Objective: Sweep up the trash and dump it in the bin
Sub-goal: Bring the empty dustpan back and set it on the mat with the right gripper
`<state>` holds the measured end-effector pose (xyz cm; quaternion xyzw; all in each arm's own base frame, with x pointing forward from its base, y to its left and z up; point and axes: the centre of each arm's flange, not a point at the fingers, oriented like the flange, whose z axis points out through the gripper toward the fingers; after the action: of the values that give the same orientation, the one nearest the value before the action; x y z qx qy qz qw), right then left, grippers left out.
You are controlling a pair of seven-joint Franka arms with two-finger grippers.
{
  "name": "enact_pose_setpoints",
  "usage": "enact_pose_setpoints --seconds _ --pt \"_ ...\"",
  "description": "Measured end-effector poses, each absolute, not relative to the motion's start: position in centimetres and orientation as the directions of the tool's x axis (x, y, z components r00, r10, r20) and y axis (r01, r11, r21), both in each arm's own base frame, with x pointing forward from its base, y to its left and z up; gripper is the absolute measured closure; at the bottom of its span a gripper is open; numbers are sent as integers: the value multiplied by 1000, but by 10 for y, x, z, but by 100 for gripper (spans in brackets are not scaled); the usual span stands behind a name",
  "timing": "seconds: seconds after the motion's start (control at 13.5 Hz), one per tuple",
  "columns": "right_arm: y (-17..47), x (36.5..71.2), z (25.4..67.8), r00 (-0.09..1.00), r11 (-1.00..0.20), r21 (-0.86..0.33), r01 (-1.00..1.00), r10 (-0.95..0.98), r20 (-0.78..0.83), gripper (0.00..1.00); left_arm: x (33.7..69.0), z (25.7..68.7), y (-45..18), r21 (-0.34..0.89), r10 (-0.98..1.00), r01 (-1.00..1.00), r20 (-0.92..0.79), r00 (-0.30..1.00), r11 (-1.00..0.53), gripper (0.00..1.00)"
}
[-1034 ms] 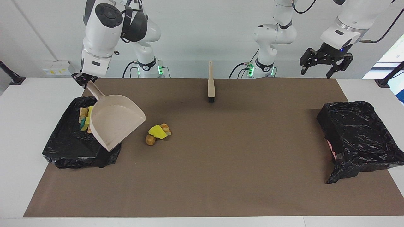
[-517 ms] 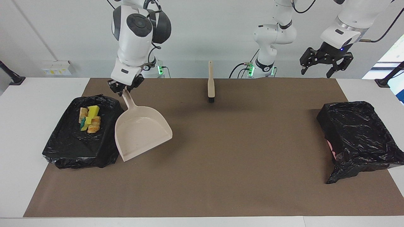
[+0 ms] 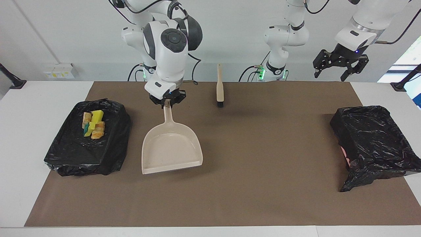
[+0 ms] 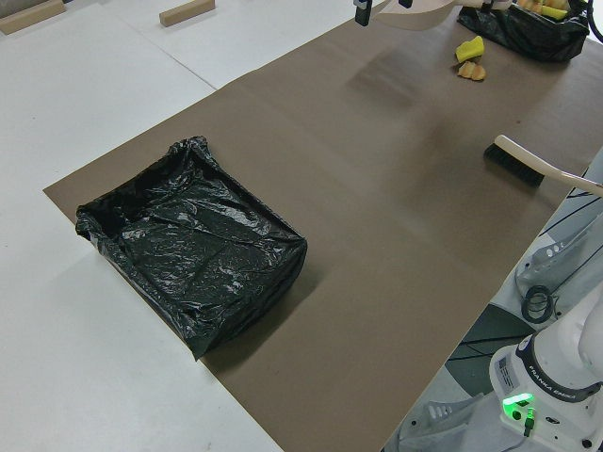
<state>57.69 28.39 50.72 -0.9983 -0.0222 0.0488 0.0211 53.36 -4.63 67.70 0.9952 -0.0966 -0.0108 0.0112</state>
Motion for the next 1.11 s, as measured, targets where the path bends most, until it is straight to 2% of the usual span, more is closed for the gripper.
enact_pose_setpoints --seconds 0.3,0.66,1.11 --pt "359 579 456 999 -996 -88 -24 -20 -48 68 534 677 -38 24 -177 -176 -20 984 -984 0" --pt "403 581 392 999 -994 -109 -28 -23 -41 68 531 676 -40 26 -184 -183 -31 982 -983 0" --pt "408 586 370 998 -991 -121 -55 -52 -31 68 521 672 -44 29 -198 -196 -51 979 -980 0"
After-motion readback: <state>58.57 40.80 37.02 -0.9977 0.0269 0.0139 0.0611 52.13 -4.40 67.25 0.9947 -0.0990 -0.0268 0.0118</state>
